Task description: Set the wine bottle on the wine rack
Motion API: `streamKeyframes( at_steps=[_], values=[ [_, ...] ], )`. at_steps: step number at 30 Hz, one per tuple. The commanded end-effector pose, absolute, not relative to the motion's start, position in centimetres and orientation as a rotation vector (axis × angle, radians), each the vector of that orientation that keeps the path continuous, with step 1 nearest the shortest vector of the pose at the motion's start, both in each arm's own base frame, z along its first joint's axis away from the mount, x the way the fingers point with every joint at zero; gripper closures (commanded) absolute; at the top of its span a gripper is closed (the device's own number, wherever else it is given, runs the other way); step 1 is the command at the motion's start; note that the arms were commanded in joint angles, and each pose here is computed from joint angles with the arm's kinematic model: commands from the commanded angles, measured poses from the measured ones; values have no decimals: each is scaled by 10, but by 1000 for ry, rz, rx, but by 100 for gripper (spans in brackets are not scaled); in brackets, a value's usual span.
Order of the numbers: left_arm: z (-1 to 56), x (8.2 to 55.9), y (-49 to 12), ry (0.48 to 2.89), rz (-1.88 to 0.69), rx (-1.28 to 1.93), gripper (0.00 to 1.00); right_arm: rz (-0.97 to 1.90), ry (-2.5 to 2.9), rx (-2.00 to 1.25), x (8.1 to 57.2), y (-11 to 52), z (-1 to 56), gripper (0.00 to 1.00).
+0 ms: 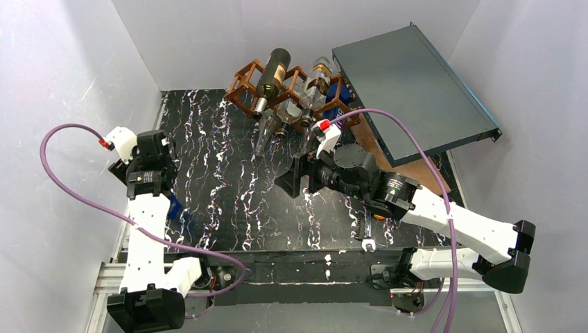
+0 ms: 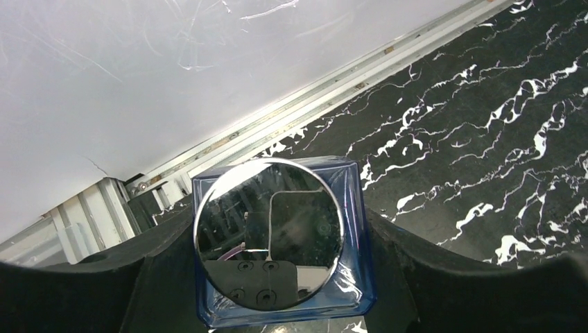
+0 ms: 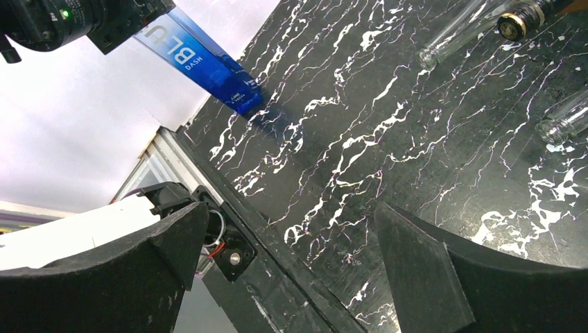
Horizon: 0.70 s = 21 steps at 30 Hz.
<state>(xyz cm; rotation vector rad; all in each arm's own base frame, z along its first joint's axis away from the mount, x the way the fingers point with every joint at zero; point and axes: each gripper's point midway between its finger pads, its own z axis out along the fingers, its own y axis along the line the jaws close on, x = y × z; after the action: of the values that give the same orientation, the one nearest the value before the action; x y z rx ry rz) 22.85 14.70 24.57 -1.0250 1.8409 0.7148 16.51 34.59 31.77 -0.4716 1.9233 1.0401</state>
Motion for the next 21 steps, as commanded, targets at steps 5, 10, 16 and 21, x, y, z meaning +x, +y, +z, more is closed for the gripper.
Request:
streamKeyframes(
  at_steps=[5,10,16,21],
  values=[
    [254,229,118,1910,488,-911,100,1066,1880,-454,166,349,325,0],
    [251,234,91,2028,328,-897,100,1040,1899,-451,168,347,317,0],
    [247,230,53,2137,100,-922,100,990,1933,-463,172,348,304,0],
    [246,224,19,2160,-144,-971,100,943,1980,-498,175,354,287,0]
  ],
)
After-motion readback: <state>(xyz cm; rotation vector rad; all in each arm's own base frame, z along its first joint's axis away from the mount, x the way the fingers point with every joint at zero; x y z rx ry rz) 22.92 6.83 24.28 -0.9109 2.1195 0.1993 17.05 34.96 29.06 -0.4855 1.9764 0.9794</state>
